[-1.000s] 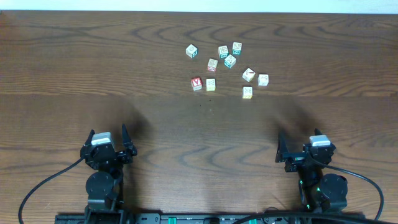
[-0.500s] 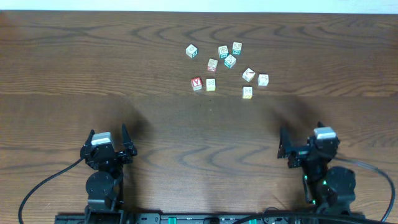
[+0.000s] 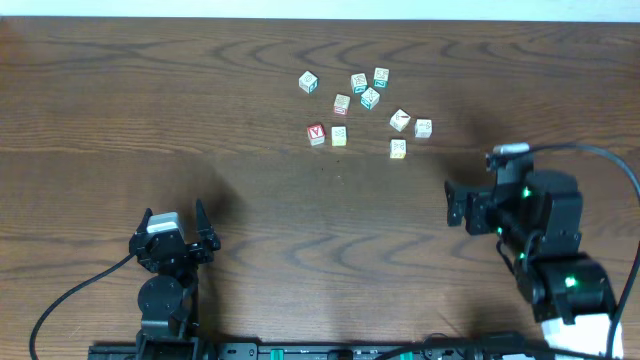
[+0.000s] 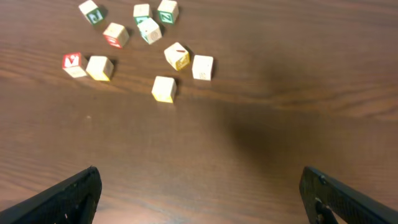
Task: Lift 5 blocks
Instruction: 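Reach the right gripper to the rabbit-picture block and close on it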
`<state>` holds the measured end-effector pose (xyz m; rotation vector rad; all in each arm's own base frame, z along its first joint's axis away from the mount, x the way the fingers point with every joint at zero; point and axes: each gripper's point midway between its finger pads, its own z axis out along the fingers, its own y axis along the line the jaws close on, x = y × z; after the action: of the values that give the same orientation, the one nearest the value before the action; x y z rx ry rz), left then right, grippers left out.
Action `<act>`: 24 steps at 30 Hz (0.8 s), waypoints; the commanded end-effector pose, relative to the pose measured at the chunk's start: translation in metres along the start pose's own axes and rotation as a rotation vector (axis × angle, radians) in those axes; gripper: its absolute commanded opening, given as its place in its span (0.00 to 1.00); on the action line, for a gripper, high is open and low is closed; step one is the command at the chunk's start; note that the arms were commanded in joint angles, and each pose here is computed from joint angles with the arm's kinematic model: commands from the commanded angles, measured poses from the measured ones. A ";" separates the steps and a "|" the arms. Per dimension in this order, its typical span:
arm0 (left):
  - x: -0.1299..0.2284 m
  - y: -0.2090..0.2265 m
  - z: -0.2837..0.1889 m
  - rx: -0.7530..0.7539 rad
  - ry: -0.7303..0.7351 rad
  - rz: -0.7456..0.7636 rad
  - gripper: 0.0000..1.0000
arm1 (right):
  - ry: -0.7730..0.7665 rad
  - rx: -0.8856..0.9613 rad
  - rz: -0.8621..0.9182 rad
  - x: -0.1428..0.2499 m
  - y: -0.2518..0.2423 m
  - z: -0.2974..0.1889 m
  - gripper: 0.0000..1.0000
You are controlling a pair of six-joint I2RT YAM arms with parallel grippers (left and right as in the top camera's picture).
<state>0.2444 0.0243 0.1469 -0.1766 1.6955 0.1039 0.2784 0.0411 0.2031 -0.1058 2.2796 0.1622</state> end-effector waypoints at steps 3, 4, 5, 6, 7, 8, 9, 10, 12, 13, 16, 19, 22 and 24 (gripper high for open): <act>0.018 0.004 0.001 -0.019 0.055 0.020 0.83 | -0.008 -0.070 0.014 -0.020 0.012 -0.004 0.99; 0.018 0.004 0.001 -0.019 0.055 0.020 0.83 | 0.003 -0.088 0.016 -0.017 0.015 -0.003 0.99; 0.018 0.004 0.001 -0.019 0.055 0.020 0.84 | 0.011 -0.111 0.016 -0.016 0.019 -0.002 0.99; 0.018 0.004 0.001 -0.019 0.055 0.020 0.83 | 0.015 -0.107 0.016 -0.015 0.018 0.000 0.99; 0.018 0.004 0.001 -0.019 0.055 0.020 0.83 | 0.011 -0.107 0.019 -0.016 0.018 0.003 0.99; 0.018 0.004 0.001 -0.019 0.055 0.020 0.83 | 0.012 -0.126 0.039 -0.017 0.021 0.005 0.99; 0.018 0.004 0.001 -0.019 0.055 0.020 0.83 | 0.006 -0.157 0.044 -0.020 0.026 0.006 0.99; 0.018 0.004 0.001 -0.019 0.055 0.020 0.84 | 0.003 -0.178 0.031 -0.021 0.029 0.007 0.99; 0.018 0.004 0.001 -0.019 0.055 0.020 0.83 | 0.012 -0.170 0.015 -0.020 0.028 0.011 0.99; 0.018 0.004 0.001 -0.019 0.055 0.020 0.84 | 0.021 -0.159 0.017 -0.019 0.026 0.015 0.99; 0.018 0.004 0.001 -0.019 0.055 0.020 0.83 | 0.071 -0.142 0.026 -0.012 0.021 0.029 0.99; 0.018 0.004 0.001 -0.019 0.055 0.020 0.83 | 0.148 -0.113 0.059 0.000 0.015 0.050 0.99; 0.018 0.004 0.001 -0.019 0.055 0.020 0.83 | 0.223 -0.096 0.066 0.010 0.011 0.070 0.99; 0.018 0.004 0.001 -0.019 0.055 0.020 0.83 | 0.245 -0.096 0.070 0.012 0.011 0.079 0.99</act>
<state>0.2444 0.0243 0.1469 -0.1763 1.6956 0.1042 0.3156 0.0676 0.1389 -0.1330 2.5296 0.3306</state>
